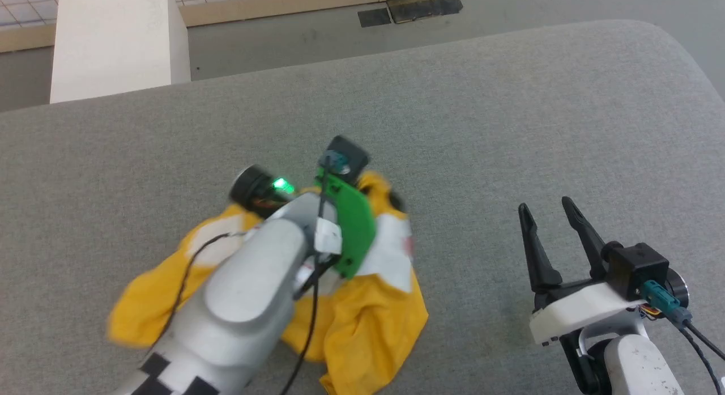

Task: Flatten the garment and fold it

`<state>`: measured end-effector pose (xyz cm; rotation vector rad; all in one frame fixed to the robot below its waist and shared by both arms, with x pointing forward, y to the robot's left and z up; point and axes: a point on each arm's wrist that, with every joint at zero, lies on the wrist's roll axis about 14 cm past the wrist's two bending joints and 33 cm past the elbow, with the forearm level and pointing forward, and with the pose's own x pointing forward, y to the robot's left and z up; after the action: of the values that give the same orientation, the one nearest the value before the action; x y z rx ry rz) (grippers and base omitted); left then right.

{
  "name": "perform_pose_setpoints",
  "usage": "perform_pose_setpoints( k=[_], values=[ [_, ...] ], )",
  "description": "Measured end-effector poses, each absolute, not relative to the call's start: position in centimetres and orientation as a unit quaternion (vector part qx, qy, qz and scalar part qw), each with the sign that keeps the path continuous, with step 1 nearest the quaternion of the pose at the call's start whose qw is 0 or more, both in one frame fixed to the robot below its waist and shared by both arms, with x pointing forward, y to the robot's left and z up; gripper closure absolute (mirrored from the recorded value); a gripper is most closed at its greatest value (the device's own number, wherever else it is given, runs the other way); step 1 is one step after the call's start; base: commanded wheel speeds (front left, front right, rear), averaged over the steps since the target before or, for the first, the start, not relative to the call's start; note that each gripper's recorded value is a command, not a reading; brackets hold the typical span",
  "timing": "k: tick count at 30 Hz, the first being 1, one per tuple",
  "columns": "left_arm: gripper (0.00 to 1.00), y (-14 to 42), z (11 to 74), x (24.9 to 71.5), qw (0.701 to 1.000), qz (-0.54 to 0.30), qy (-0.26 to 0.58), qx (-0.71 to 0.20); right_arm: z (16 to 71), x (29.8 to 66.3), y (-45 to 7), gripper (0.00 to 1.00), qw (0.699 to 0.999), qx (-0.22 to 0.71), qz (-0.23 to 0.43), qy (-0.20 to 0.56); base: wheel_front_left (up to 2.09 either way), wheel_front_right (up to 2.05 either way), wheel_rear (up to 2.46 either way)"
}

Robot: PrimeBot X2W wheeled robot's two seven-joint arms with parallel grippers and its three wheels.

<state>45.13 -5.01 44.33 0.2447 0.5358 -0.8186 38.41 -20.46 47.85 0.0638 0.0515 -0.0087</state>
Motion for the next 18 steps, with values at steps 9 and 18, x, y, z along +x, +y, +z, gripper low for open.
perform_pose_setpoints(
  k=[9, 18],
  values=[
    [1.00, -11.4, 52.4, 43.6, 0.875, -0.477, 0.061, 0.056, 48.3, 38.7, -20.0, 0.00, 0.999, 0.033, 0.002, 0.019, 0.00, 0.00, 0.00],
    [0.00, -11.4, 42.7, 35.0, 0.806, -0.531, 0.255, 0.054, 48.5, 39.1, -20.4, 0.00, 0.999, 0.031, -0.001, 0.018, 0.00, 0.00, 0.00]
  ],
)
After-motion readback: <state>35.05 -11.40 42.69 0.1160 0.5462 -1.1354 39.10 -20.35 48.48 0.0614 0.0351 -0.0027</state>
